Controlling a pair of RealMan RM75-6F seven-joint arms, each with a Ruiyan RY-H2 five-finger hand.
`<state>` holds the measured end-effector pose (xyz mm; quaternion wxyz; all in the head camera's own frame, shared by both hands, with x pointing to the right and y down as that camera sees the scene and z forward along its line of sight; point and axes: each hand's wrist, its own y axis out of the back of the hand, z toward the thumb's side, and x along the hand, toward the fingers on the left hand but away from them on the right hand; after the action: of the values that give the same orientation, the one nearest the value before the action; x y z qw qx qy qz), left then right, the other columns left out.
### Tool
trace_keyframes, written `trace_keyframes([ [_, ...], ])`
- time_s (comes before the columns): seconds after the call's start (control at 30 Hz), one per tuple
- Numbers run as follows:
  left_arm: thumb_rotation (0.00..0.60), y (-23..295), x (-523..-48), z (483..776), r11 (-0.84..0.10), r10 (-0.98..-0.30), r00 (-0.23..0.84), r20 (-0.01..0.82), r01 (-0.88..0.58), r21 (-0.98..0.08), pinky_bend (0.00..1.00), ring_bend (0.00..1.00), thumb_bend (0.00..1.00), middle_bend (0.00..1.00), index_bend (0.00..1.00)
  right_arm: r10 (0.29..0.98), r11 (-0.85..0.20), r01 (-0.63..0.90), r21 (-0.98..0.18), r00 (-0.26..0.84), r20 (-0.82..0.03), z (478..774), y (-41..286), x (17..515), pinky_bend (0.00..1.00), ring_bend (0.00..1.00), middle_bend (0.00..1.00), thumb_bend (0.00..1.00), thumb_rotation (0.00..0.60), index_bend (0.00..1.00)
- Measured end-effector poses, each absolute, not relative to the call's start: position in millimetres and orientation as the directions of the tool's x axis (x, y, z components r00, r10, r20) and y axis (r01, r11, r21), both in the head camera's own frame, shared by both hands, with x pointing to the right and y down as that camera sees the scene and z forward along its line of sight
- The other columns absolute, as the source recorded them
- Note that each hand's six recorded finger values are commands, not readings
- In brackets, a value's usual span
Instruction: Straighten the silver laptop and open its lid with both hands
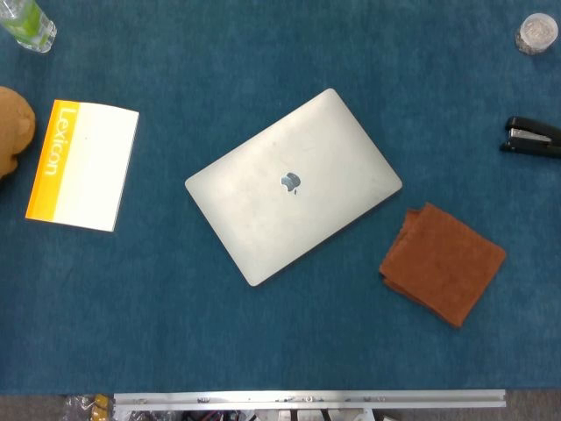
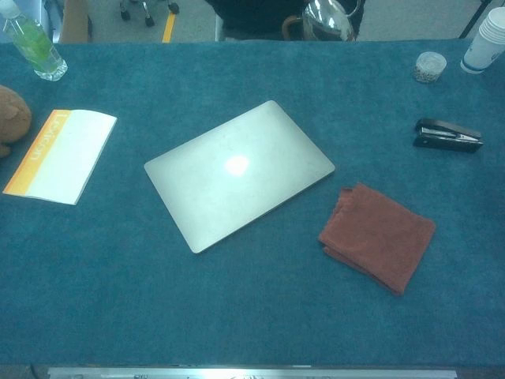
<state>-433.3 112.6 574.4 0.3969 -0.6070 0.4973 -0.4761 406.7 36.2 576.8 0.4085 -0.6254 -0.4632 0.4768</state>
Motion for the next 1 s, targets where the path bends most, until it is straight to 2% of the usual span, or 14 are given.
trace_keyframes([
  [0.43,0.600,108.3,-427.4,571.8,-0.192,-0.981,0.068,0.181,-0.218,-0.957,0.13,0.04,0.40,0.10,0.15,0.935,-0.292,0.220,-0.931,0.268,-0.230,577.9,27.7,364.6,0.07,0.01,0.09,0.26,0.600,0.00],
  [0.57,0.600,106.9,-427.4,570.3,-0.195,-0.980,0.068,0.185,-0.217,-0.956,0.13,0.04,0.40,0.10,0.15,0.910,-0.322,0.230,-0.918,0.342,-0.234,577.5,25.4,341.6,0.07,0.01,0.09,0.19,0.600,0.00],
  [0.77,0.600,106.5,-428.4,567.4,-0.194,-0.981,0.064,0.184,-0.214,-0.958,0.13,0.04,0.40,0.10,0.15,0.861,-0.381,0.235,-0.894,0.444,-0.250,581.6,26.6,308.3,0.07,0.01,0.09,0.02,0.600,0.00],
  [1.0,0.600,107.0,-428.9,565.6,-0.197,-0.980,0.063,0.188,-0.212,-0.957,0.13,0.04,0.40,0.10,0.15,0.786,-0.459,0.229,-0.859,0.556,-0.272,592.4,35.2,267.9,0.06,0.01,0.09,0.00,0.600,0.00],
])
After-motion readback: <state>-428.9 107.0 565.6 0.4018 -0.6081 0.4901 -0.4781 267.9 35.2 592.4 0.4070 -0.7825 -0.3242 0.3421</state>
